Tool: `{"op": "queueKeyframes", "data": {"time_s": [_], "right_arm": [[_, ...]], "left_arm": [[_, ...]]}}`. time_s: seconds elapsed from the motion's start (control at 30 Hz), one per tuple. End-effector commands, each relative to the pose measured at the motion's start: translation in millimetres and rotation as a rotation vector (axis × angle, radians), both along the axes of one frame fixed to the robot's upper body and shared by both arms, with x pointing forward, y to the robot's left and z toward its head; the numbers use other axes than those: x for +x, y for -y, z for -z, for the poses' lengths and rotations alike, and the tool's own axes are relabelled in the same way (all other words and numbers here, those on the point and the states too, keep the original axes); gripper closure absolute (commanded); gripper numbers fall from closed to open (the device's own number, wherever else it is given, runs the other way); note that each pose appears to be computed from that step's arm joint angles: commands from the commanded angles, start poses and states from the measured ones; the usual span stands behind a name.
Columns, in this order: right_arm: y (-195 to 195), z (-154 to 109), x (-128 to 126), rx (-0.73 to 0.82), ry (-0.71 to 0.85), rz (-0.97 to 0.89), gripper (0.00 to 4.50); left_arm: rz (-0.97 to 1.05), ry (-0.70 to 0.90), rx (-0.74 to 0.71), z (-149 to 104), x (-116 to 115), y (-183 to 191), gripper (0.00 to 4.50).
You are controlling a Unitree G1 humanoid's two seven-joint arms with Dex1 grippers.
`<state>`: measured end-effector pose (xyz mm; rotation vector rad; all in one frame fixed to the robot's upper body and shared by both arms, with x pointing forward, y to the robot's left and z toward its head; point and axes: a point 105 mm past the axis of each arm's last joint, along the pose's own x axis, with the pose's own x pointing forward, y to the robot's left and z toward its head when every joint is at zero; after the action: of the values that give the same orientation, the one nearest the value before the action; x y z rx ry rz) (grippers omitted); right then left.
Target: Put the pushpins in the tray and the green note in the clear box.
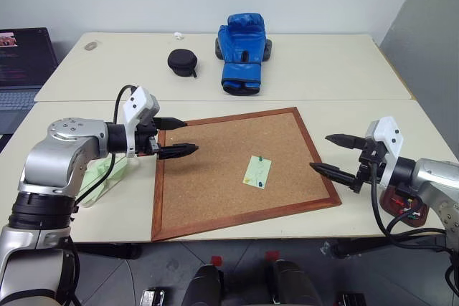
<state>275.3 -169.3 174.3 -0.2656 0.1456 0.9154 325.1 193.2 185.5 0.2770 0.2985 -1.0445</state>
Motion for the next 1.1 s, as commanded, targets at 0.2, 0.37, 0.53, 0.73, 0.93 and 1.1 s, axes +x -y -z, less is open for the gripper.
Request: {"op": "queueKeyframes", "data": {"time_s": [0.2,0.37,0.53,0.73,0.93,1.1], "right_arm": [[-10,-4,-16,-0.013,0.004,-0.094,0.00],[-11,-5,-16,-0.005,0.005,-0.095,0.00],[-15,-3,-20,0.002,-0.004,-0.112,0.00],[-18,-4,-26,0.022,-0.030,-0.139,0.00],[-21,2,-21,-0.006,0.004,-0.119,0.00],[-36,9,-17,-0.004,0.027,-0.128,0.00]], "left_arm": [[0.046,0.019,-0.006,-10,-4,4,0.05],[0.060,0.029,-0.011,-11,-5,6,0.05],[0.099,-0.001,-0.020,-10,-12,9,0.05],[0.133,-0.028,-0.019,-7,-17,11,0.05],[0.086,0.096,-0.020,-8,-4,18,0.05],[0.105,0.115,-0.052,8,-8,35,0.45]]}}
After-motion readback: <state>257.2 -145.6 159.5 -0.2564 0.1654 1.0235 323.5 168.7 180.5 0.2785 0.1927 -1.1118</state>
